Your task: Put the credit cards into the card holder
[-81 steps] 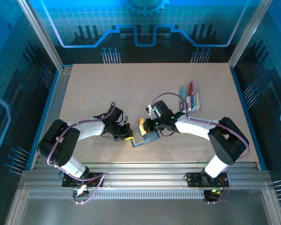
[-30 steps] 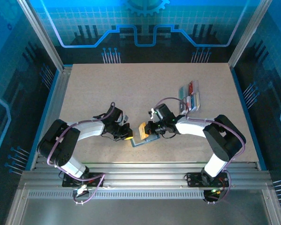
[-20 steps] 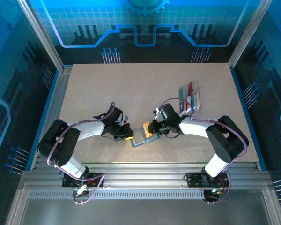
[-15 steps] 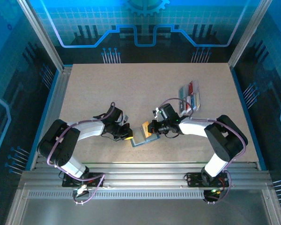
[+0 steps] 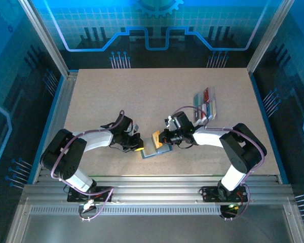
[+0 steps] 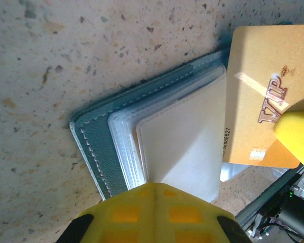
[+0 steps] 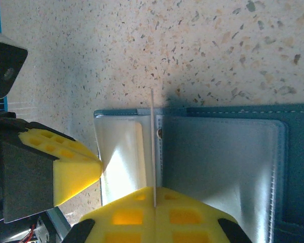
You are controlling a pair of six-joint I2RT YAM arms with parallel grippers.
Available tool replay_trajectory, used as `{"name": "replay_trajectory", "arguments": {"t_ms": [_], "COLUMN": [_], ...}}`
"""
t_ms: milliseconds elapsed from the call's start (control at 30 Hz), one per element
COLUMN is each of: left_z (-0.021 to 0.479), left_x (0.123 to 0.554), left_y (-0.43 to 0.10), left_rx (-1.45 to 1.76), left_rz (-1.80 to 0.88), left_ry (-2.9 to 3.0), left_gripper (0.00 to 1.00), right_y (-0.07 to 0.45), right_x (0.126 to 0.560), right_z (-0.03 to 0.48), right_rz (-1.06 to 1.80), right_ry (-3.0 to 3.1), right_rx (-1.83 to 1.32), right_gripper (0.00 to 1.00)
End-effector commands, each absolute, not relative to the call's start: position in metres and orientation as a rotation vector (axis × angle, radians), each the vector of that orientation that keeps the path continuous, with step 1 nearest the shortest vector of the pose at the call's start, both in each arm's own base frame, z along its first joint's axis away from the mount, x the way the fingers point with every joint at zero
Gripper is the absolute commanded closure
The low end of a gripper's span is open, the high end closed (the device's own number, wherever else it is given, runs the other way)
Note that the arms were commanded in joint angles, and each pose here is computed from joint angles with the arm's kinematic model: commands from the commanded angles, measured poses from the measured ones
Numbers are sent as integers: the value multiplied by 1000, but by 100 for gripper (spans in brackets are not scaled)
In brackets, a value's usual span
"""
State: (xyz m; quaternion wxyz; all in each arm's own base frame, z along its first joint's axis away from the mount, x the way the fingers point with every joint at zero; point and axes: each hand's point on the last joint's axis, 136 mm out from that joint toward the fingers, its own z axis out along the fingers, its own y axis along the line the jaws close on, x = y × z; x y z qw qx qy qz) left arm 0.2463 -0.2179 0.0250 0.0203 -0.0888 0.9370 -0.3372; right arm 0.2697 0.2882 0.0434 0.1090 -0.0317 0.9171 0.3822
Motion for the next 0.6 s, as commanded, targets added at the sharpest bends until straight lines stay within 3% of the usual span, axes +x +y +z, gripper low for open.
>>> {"name": "replay_trajectory", "arguments": {"t_ms": [0,567], "left_z": [10,9], "left_x": [234,232], "left_y": [-208,-207], "left_rx": [-300,-303], "left_rz": [-996,-999], "left_ry": [2967,2963], "left_gripper": [98,98], "right_y": [294,300], "right_x": [267,262], "right_z": [51,62], "right_rz": [1171,1069], "right_ry": [2689,2718], "right_rx": [-106,-189], "right_gripper": [100,100]}}
